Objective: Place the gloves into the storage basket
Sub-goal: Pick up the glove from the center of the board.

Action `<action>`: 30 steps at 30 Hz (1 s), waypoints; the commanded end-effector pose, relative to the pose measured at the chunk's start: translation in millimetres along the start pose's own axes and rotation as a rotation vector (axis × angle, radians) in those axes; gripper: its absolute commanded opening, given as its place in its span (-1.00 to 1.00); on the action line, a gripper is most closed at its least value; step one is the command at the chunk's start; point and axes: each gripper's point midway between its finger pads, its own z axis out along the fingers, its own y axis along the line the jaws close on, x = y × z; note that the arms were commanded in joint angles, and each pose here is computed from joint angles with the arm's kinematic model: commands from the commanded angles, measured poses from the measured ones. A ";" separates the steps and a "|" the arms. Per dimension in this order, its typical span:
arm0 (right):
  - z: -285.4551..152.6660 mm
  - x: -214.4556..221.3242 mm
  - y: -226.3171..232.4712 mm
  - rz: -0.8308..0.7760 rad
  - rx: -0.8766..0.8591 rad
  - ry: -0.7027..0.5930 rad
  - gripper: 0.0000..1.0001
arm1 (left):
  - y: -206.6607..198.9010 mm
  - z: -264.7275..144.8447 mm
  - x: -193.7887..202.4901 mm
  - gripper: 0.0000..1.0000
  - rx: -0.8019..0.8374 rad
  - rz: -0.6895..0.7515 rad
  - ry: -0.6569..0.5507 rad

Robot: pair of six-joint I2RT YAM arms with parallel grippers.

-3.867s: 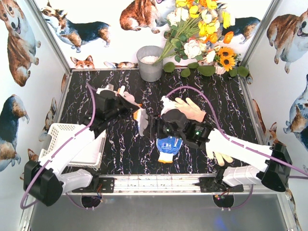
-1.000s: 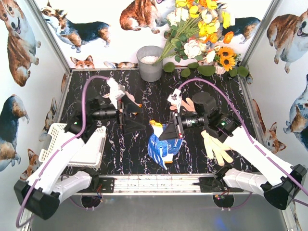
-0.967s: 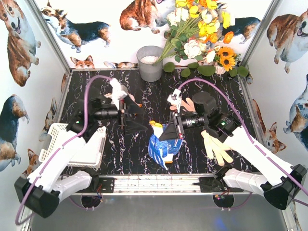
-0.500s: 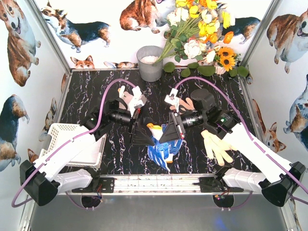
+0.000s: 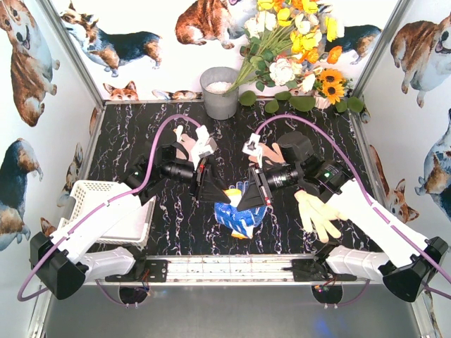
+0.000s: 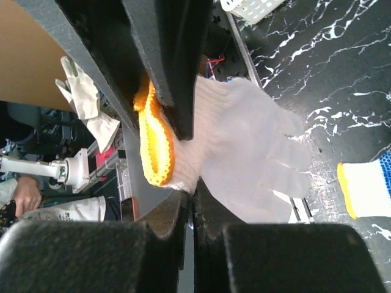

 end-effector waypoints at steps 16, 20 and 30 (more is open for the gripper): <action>-43.1 -42.7 -63.3 0.073 0.461 -0.393 0.51 | 58.0 -15.8 -25.3 -1.00 -0.401 0.119 -0.140; -58.4 -57.0 -81.6 0.273 0.522 -0.580 0.55 | 77.2 -23.2 -35.8 -1.00 -0.505 0.168 -0.164; -55.7 -77.1 -112.6 0.739 0.405 -0.866 0.46 | 104.7 -30.2 -43.6 -1.00 -0.602 0.310 -0.136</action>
